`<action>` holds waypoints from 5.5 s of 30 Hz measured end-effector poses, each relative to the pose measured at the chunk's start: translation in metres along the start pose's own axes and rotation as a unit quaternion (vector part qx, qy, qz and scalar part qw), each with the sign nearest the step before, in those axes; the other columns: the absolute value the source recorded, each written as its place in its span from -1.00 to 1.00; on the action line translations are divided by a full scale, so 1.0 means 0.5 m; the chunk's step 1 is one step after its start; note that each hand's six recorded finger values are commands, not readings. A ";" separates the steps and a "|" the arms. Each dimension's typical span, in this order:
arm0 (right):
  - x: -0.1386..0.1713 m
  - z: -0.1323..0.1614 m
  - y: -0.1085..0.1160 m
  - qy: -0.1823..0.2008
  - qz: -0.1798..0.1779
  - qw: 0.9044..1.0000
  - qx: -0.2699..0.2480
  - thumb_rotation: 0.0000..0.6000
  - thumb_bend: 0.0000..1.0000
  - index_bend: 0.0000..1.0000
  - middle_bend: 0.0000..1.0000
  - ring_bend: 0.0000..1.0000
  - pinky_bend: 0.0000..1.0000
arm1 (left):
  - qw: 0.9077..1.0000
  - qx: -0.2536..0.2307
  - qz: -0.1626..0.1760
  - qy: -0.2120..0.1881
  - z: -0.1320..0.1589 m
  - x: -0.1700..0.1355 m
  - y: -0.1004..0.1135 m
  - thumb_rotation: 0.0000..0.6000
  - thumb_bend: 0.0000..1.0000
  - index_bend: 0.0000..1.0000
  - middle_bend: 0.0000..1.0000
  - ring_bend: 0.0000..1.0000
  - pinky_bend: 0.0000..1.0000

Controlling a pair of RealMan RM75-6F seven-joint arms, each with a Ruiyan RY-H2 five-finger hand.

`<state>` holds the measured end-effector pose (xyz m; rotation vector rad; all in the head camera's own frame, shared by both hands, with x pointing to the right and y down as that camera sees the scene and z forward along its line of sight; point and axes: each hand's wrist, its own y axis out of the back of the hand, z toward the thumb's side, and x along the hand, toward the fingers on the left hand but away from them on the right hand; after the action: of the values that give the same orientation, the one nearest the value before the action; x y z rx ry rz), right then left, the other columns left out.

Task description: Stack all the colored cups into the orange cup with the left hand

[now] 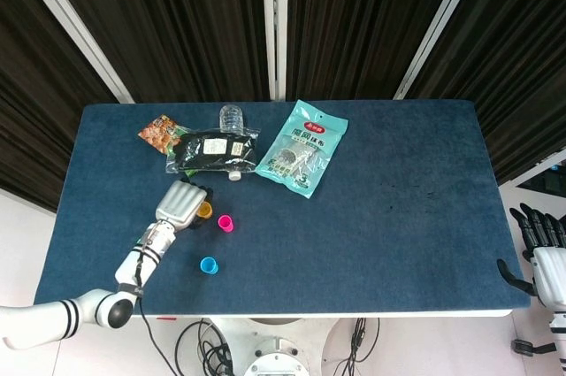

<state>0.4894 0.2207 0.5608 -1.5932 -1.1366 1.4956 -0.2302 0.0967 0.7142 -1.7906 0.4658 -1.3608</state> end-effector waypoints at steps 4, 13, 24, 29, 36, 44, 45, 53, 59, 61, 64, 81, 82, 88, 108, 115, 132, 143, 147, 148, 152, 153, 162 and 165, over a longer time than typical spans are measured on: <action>0.000 0.002 0.001 0.002 0.000 1.000 0.001 1.00 -0.46 -1.00 -1.00 -1.00 -1.00 | 1.000 -0.015 0.017 0.004 -0.004 -0.014 0.028 1.00 -0.48 -0.09 -0.05 -0.08 -0.36; -0.001 0.003 -0.002 0.001 0.003 1.000 0.002 1.00 -0.46 -1.00 -1.00 -1.00 -1.00 | 0.997 -0.034 0.041 0.047 -0.076 -0.116 0.063 1.00 -0.48 -0.09 -0.05 -0.08 -0.36; -0.004 0.024 -0.009 0.014 0.007 1.000 0.007 1.00 -0.46 -1.00 -1.00 -1.00 -1.00 | 0.996 -0.049 0.022 0.071 -0.115 -0.155 0.028 1.00 -0.48 -0.09 -0.05 -0.08 -0.36; -0.004 0.023 -0.007 0.011 0.007 1.000 0.008 1.00 -0.46 -1.00 -1.00 -1.00 -1.00 | 0.996 -0.044 0.014 0.078 -0.126 -0.149 0.014 1.00 -0.48 -0.09 -0.05 -0.08 -0.34; -0.004 0.022 -0.010 0.010 0.009 1.000 0.008 1.00 -0.46 -1.00 -1.00 -1.00 -1.00 | 0.996 -0.044 0.002 0.081 -0.131 -0.143 -0.001 1.00 -0.49 -0.11 -0.06 -0.09 -0.33; -0.004 0.024 -0.010 0.011 0.009 1.000 0.007 1.00 -0.46 -1.00 -1.00 -1.00 -1.00 | 0.996 -0.041 0.000 0.081 -0.129 -0.145 0.001 1.00 -0.50 -0.42 -0.30 -0.24 -0.37; -0.004 0.024 -0.009 0.011 0.008 1.000 0.007 1.00 -0.46 -1.00 -1.00 -1.00 -1.00 | 0.996 -0.041 -0.001 0.081 -0.130 -0.145 0.001 1.00 -0.50 -0.42 -0.30 -0.25 -0.37; -0.002 0.016 -0.004 0.006 0.004 1.000 0.004 1.00 -0.46 -1.00 -1.00 -1.00 -1.00 | 0.996 -0.051 0.009 0.073 -0.113 -0.161 0.018 1.00 -0.51 -0.41 -0.30 -0.27 -0.36; -0.006 0.010 0.006 0.001 -0.005 1.000 -0.001 1.00 -0.46 -1.00 -1.00 -1.00 -1.00 | 0.998 -0.045 0.013 0.031 -0.052 -0.200 0.040 1.00 -0.54 -0.35 -0.29 -0.27 -0.31; -0.008 0.009 0.010 0.000 -0.008 1.000 -0.005 1.00 -0.46 -1.00 -1.00 -1.00 -1.00 | 0.999 -0.030 0.010 0.017 -0.031 -0.214 0.039 1.00 -0.54 -0.34 -0.29 -0.27 -0.31; -0.009 0.011 0.017 0.001 -0.012 1.000 -0.009 1.00 -0.46 -1.00 -1.00 -1.00 -1.00 | 1.000 -0.016 0.001 -0.003 0.000 -0.233 0.026 1.00 -0.54 -0.34 -0.29 -0.27 -0.31; -0.005 0.011 0.023 0.000 -0.017 1.000 -0.013 1.00 -0.46 -1.00 -1.00 -1.00 -1.00 | 0.998 -0.023 -0.027 -0.049 0.088 -0.231 -0.077 1.00 -0.54 -0.34 -0.30 -0.27 -0.31; -0.005 0.012 0.023 0.000 -0.016 1.000 -0.012 1.00 -0.46 -1.00 -1.00 -1.00 -1.00 | 0.998 -0.024 -0.029 -0.051 0.091 -0.230 -0.079 1.00 -0.54 -0.34 -0.30 -0.27 -0.31; -0.005 0.012 0.020 0.000 -0.013 1.000 -0.011 1.00 -0.46 -1.00 -1.00 -1.00 -1.00 | 0.997 -0.029 -0.030 -0.060 0.103 -0.224 -0.083 1.00 -0.54 -0.32 -0.26 -0.26 -0.29; -0.005 0.000 0.013 -0.007 -0.004 1.000 -0.010 1.00 -0.46 -1.00 -1.00 -1.00 -1.00 | 0.997 -0.048 -0.017 -0.063 0.108 -0.196 -0.085 1.00 -0.48 -0.08 -0.04 0.06 -0.18; -0.004 0.000 0.013 -0.007 -0.003 1.000 -0.010 1.00 -0.46 -1.00 -1.00 -1.00 -1.00 | 0.997 -0.050 -0.012 -0.062 0.106 -0.198 -0.078 1.00 -0.46 -0.04 -0.01 0.08 -0.18; -0.003 0.002 0.017 -0.007 -0.006 1.000 -0.008 1.00 -0.46 -1.00 -1.00 -1.00 -1.00 | 0.994 -0.081 0.073 0.024 -0.017 -0.215 0.074 1.00 -0.46 -0.01 0.02 0.11 -0.14; -0.003 0.006 0.019 -0.006 -0.007 1.000 -0.006 1.00 -0.46 -1.00 -1.00 -1.00 -1.00 | 0.989 -0.096 0.069 0.088 -0.122 -0.179 0.060 1.00 -0.46 -0.01 0.02 0.13 -0.16; -0.002 0.005 0.020 -0.007 -0.006 1.000 -0.005 1.00 -0.46 -1.00 -1.00 -1.00 -1.00 | 0.989 -0.105 0.053 0.095 -0.131 -0.167 0.031 1.00 -0.46 -0.01 0.02 0.13 -0.16; -0.002 0.005 0.020 -0.008 -0.006 1.000 -0.005 1.00 -0.46 -1.00 -1.00 -1.00 -1.00 | 0.988 -0.107 0.049 0.095 -0.131 -0.165 0.024 1.00 -0.46 -0.01 0.02 0.13 -0.16; -0.002 0.004 0.019 -0.009 -0.004 1.000 -0.005 1.00 -0.45 -1.00 -1.00 -1.00 -1.00 | 0.988 -0.109 0.047 0.096 -0.130 -0.161 0.014 1.00 -0.46 -0.02 0.02 0.13 -0.16; -0.001 0.004 0.018 -0.009 -0.004 1.000 -0.006 1.00 -0.45 -1.00 -1.00 -1.00 -1.00 | 0.988 -0.109 0.046 0.096 -0.130 -0.161 0.012 1.00 -0.46 -0.02 0.02 0.12 -0.16; 0.001 -0.001 0.017 -0.011 -0.004 1.000 -0.007 1.00 -0.45 -1.00 -1.00 -1.00 -1.00 | 0.988 -0.107 0.027 0.104 -0.140 -0.155 -0.009 1.00 -0.47 -0.14 -0.08 0.04 -0.17; 0.000 -0.001 0.016 -0.010 -0.003 1.000 -0.006 1.00 -0.45 -1.00 -1.00 -1.00 -1.00 | 0.988 -0.108 0.022 0.105 -0.141 -0.156 -0.014 1.00 -0.48 -0.38 -0.27 -0.17 -0.25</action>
<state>0.4909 0.2175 0.5538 -1.5840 -1.1633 1.5071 -0.3235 0.1290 0.6774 -1.8020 0.7876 -1.5227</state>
